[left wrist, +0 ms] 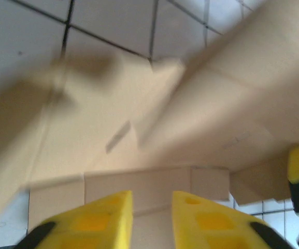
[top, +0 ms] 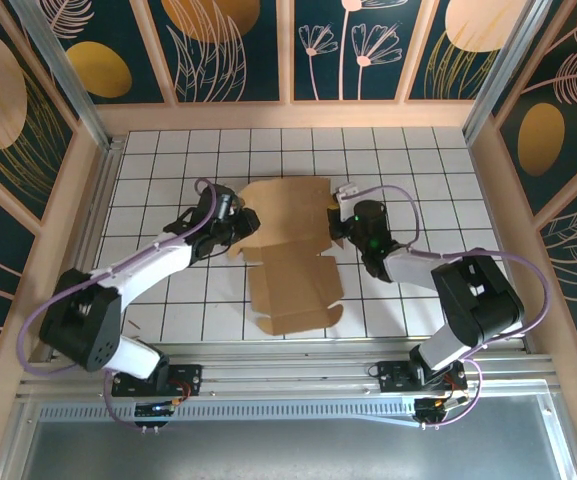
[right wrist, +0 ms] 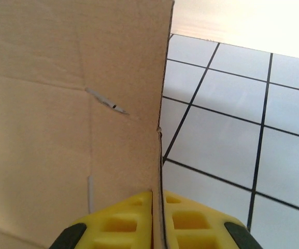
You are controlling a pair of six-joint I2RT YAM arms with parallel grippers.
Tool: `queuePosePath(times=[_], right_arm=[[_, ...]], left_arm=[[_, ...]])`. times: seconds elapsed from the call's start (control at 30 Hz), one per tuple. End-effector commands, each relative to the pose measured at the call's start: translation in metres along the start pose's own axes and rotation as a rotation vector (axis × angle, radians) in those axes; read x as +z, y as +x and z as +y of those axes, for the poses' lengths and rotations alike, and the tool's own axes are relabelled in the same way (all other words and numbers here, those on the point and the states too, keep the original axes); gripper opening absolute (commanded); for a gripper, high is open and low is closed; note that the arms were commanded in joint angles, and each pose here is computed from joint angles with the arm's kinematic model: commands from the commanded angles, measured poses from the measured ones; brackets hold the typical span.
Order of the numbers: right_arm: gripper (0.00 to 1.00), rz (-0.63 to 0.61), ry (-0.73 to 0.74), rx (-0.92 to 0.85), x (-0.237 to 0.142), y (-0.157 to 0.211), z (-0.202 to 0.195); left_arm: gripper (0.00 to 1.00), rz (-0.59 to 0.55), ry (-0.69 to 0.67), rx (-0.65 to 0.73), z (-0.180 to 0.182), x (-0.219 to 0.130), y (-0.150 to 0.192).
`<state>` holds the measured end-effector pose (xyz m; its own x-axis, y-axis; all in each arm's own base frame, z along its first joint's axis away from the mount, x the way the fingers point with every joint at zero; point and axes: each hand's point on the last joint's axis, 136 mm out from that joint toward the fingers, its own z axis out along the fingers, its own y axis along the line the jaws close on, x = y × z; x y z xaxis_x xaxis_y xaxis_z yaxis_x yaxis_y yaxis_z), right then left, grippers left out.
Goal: Fold the paper box
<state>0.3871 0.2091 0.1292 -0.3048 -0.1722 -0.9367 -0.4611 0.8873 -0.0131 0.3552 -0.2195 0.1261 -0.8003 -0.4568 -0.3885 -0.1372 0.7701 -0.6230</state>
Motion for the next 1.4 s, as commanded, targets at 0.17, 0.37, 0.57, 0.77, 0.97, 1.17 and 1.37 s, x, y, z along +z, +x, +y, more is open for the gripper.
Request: queuePosePath(times=[0.17,0.37,0.57,0.77,0.97,1.17,1.37], right_arm=[[0.11,-0.123,0.113,-0.004,-0.012,-0.012,0.005],[0.1,-0.182,0.33,0.061,0.0,-0.052,-0.028],[0.08,-0.184,0.414,0.135,0.013,-0.067,-0.039],[0.08,-0.161,0.46,0.142,0.017,-0.063,-0.047],[0.06,-0.104,0.535,0.204,0.02,-0.054,-0.064],[0.06,-0.065,0.553,0.261,0.025,-0.045,-0.067],[0.06,-0.042,0.55,0.338,0.028,-0.032,-0.065]], left_arm=[[0.17,0.122,0.021,-0.078,-0.01,0.032,0.046],[0.2,0.086,0.027,-0.041,-0.026,0.018,0.051],[0.15,0.126,-0.023,-0.098,-0.019,0.034,0.072],[0.3,-0.043,0.02,0.047,-0.049,0.001,0.031],[0.49,-0.361,0.217,0.181,-0.089,-0.081,-0.023],[0.39,-0.44,0.252,0.293,-0.098,-0.109,-0.031],[0.16,-0.282,0.153,0.217,-0.081,-0.028,-0.01]])
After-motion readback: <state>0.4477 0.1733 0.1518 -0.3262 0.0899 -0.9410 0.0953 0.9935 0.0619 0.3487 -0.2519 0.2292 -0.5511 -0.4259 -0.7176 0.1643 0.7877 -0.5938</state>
